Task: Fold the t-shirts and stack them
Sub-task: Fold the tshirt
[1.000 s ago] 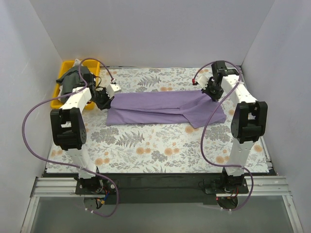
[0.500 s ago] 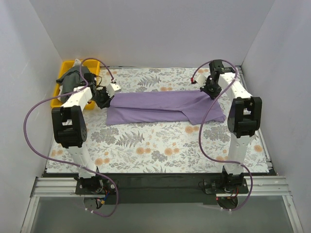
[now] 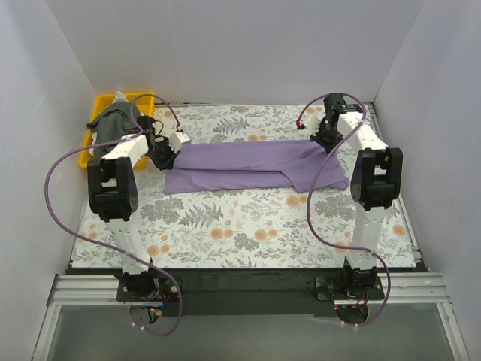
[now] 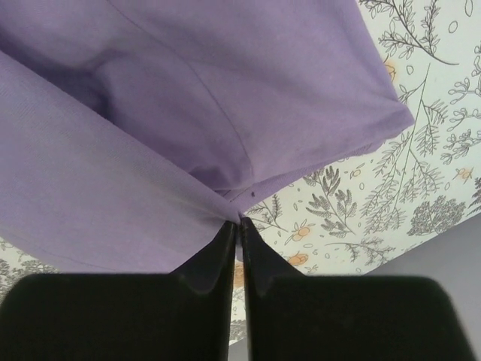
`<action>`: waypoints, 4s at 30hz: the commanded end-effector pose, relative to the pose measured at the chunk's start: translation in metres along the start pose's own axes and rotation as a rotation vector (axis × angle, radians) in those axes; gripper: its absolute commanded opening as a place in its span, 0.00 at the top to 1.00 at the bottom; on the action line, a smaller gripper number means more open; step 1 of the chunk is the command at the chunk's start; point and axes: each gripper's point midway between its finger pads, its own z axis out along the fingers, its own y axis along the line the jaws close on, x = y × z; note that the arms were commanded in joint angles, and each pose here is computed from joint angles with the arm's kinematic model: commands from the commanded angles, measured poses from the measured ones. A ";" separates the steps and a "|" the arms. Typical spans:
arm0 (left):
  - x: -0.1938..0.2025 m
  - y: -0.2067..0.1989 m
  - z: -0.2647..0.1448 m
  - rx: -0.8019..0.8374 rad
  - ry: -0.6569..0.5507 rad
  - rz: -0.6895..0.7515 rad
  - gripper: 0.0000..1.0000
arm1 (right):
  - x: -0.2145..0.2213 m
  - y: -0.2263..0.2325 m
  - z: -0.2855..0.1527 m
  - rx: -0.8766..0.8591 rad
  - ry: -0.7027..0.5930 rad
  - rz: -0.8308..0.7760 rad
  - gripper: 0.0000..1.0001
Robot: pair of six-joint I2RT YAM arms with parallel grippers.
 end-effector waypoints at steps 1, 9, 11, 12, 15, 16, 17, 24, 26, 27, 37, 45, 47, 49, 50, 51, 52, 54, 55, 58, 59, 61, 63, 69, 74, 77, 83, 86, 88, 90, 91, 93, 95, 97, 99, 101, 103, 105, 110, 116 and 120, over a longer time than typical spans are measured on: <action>-0.017 0.024 -0.004 -0.086 -0.019 -0.020 0.88 | -0.002 -0.014 -0.001 0.032 0.006 0.029 0.85; -0.047 0.002 -0.053 -0.071 -0.095 -0.229 0.54 | 0.018 -0.020 -0.058 -0.085 -0.149 0.342 0.43; -0.045 -0.022 -0.063 -0.028 -0.097 -0.282 0.53 | 0.048 -0.001 -0.065 -0.161 -0.130 0.436 0.47; -0.044 -0.029 -0.065 -0.013 -0.100 -0.294 0.53 | 0.050 0.007 -0.066 -0.197 -0.154 0.459 0.48; -0.037 -0.053 -0.065 0.027 -0.099 -0.376 0.53 | 0.070 0.036 -0.064 -0.280 -0.157 0.528 0.55; -0.036 -0.056 -0.064 0.025 -0.102 -0.386 0.53 | 0.074 0.042 -0.063 -0.298 -0.155 0.542 0.57; -0.033 -0.058 -0.062 0.027 -0.099 -0.409 0.53 | 0.075 0.048 -0.065 -0.308 -0.155 0.547 0.58; -0.020 -0.073 -0.046 0.049 -0.066 -0.462 0.53 | 0.085 0.068 -0.040 -0.350 -0.126 0.587 0.58; -0.015 -0.077 -0.044 0.052 -0.059 -0.467 0.53 | 0.089 0.073 -0.031 -0.360 -0.115 0.592 0.57; -0.014 -0.079 -0.044 0.054 -0.059 -0.462 0.52 | 0.090 0.076 -0.027 -0.365 -0.111 0.601 0.57; -0.006 -0.089 -0.030 0.038 -0.015 -0.410 0.48 | 0.097 0.072 0.004 -0.312 -0.087 0.617 0.56; 0.017 -0.086 -0.010 0.010 0.065 -0.417 0.48 | 0.098 0.068 0.013 -0.294 -0.060 0.598 0.67; 0.023 -0.085 -0.007 0.001 0.090 -0.414 0.49 | 0.098 0.061 0.014 -0.273 -0.055 0.589 0.80; 0.029 -0.086 -0.004 -0.001 0.109 -0.406 0.54 | 0.099 0.050 0.010 -0.235 -0.047 0.575 0.97; 0.032 -0.084 -0.004 -0.012 0.124 -0.399 0.57 | 0.099 0.045 0.008 -0.218 -0.045 0.570 0.99; 0.035 -0.084 -0.004 -0.015 0.134 -0.383 0.60 | 0.101 0.040 0.005 -0.196 -0.036 0.567 0.99; 0.039 -0.084 -0.004 -0.021 0.146 -0.373 0.64 | 0.098 0.031 0.000 -0.170 -0.045 0.554 0.99; 0.048 -0.080 -0.007 -0.044 0.187 -0.332 0.78 | 0.101 0.022 -0.004 -0.136 -0.033 0.534 0.99; 0.051 -0.080 -0.007 -0.050 0.201 -0.320 0.82 | 0.103 0.019 -0.005 -0.125 -0.024 0.517 0.99; 0.058 -0.078 -0.011 -0.058 0.229 -0.263 0.92 | 0.110 0.020 -0.003 -0.123 0.011 0.492 0.99; 0.059 -0.079 -0.011 -0.057 0.232 -0.255 0.94 | 0.113 0.027 0.000 -0.140 0.024 0.492 0.99; 0.061 -0.082 -0.014 -0.041 0.243 -0.239 1.00 | 0.117 0.034 -0.001 -0.155 0.034 0.485 0.99; 0.065 -0.091 -0.018 -0.013 0.261 -0.235 1.00 | 0.122 0.048 -0.001 -0.179 0.051 0.482 0.99; 0.083 -0.120 -0.032 0.039 0.302 -0.182 1.00 | 0.137 0.083 -0.009 -0.219 0.085 0.455 0.99; 0.084 -0.133 -0.052 0.042 0.303 -0.150 1.00 | 0.143 0.101 -0.023 -0.235 0.094 0.449 0.99; 0.078 -0.133 -0.063 0.032 0.283 -0.116 1.00 | 0.144 0.115 -0.035 -0.262 0.083 0.446 0.99; -0.049 -0.131 -0.101 0.094 -0.186 -0.017 0.54 | 0.112 0.116 -0.067 -0.323 -0.057 0.497 0.65; -0.106 -0.162 -0.098 0.177 -0.291 0.075 0.50 | 0.101 0.113 -0.076 -0.341 -0.098 0.531 0.62; -0.137 -0.174 -0.089 0.167 -0.362 0.145 0.48 | 0.099 0.115 -0.073 -0.369 -0.101 0.560 0.63; -0.173 -0.204 -0.073 0.183 -0.444 0.220 0.48 | 0.101 0.116 -0.064 -0.387 -0.072 0.608 0.63; -0.184 -0.216 -0.068 0.196 -0.460 0.225 0.48 | 0.102 0.114 -0.061 -0.389 -0.067 0.625 0.63; -0.205 -0.252 -0.046 0.243 -0.477 0.286 0.48 | 0.103 0.106 -0.053 -0.400 -0.059 0.683 0.63; -0.212 -0.283 -0.020 0.287 -0.446 0.323 0.48 | 0.104 0.102 -0.047 -0.411 -0.044 0.715 0.63; -0.224 -0.298 -0.008 0.305 -0.454 0.342 0.48 | 0.106 0.100 -0.039 -0.422 -0.024 0.730 0.63; -0.231 -0.317 0.011 0.320 -0.445 0.354 0.48 | 0.110 0.102 -0.033 -0.433 -0.002 0.737 0.63; -0.237 -0.332 0.030 0.329 -0.444 0.379 0.48 | 0.111 0.102 -0.028 -0.437 0.009 0.738 0.63; -0.239 -0.335 0.043 0.309 -0.436 0.375 0.48 | 0.112 0.101 -0.025 -0.444 0.011 0.743 0.64; -0.244 -0.344 0.058 0.321 -0.434 0.376 0.48 | 0.112 0.100 -0.022 -0.446 0.017 0.744 0.66; -0.255 -0.354 0.074 0.333 -0.439 0.355 0.49 | 0.111 0.095 -0.021 -0.444 0.012 0.746 0.78; -0.258 -0.361 0.085 0.342 -0.442 0.357 0.49 | 0.110 0.094 -0.021 -0.446 0.009 0.745 0.99; -0.271 -0.375 0.078 0.349 -0.528 0.415 0.50 | 0.103 0.091 -0.026 -0.445 -0.027 0.743 0.99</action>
